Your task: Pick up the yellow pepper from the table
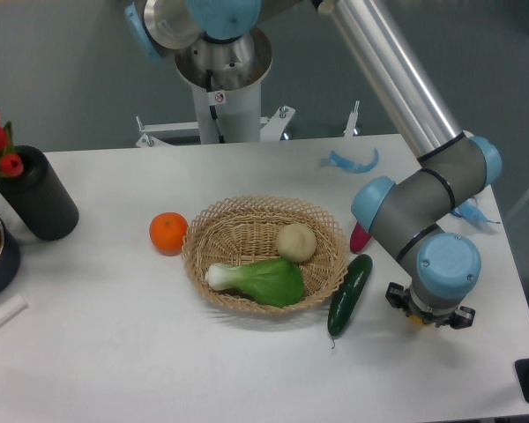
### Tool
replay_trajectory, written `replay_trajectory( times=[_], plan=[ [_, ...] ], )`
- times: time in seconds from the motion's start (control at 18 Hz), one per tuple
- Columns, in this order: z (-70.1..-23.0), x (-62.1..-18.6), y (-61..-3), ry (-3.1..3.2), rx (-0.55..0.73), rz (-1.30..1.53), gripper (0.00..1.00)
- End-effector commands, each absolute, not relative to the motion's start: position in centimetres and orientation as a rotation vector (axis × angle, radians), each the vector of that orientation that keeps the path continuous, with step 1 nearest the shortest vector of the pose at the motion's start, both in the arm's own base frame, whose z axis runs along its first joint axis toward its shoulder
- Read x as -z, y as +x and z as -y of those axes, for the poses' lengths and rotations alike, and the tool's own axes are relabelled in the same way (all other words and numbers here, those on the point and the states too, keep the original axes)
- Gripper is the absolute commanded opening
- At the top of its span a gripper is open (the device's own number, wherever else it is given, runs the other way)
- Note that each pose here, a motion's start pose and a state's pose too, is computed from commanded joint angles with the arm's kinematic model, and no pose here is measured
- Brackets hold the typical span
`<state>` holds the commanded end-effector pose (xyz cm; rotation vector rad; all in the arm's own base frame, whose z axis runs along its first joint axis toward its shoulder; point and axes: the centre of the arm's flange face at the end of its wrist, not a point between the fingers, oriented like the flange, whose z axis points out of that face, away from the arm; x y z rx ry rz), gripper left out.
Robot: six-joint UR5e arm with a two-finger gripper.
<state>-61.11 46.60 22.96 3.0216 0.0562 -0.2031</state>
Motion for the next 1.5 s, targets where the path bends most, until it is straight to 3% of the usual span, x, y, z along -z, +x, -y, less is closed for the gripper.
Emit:
replay_trajectory(
  times=[0.78, 1.28, 1.5],
  plan=[
    [-41.7, -31.4, -63.8, 3.170, 0.290, -0.181, 0.34],
    [-37.7, -34.6, -65.5, 3.155, 0.350, 0.021, 0.33],
    [-36.2, -35.4, -65.4, 3.137, 0.290, 0.119, 0.33]
  ],
)
